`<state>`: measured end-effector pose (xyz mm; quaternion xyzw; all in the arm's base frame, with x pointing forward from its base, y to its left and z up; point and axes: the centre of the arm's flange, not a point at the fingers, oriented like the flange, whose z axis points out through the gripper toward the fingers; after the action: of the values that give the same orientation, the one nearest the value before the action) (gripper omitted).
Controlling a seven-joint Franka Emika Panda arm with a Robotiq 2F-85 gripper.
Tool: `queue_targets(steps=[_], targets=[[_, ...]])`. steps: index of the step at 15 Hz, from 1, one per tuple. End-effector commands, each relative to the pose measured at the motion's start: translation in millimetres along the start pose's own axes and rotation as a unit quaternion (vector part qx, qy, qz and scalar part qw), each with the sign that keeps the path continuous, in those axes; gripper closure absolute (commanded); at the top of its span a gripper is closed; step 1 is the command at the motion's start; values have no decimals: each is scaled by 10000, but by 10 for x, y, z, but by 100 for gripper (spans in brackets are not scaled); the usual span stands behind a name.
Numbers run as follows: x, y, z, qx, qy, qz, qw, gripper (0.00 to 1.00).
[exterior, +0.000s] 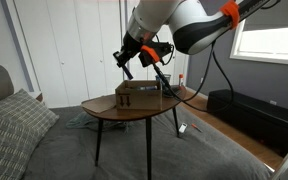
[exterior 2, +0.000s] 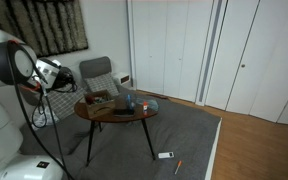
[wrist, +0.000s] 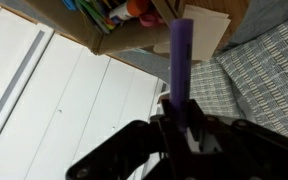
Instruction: Remove the purple marker from the cardboard box and place it vertically on the table
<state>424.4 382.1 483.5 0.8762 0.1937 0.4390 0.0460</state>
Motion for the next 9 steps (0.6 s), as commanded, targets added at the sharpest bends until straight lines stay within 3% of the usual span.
queue_targets(steps=[1,7,9], targets=[[-176,-51,75,154,629,121,9978,95],[-487,-91,430,26,1160,484,9921,95],[-587,-129,526,164,1256,644,9899,95]])
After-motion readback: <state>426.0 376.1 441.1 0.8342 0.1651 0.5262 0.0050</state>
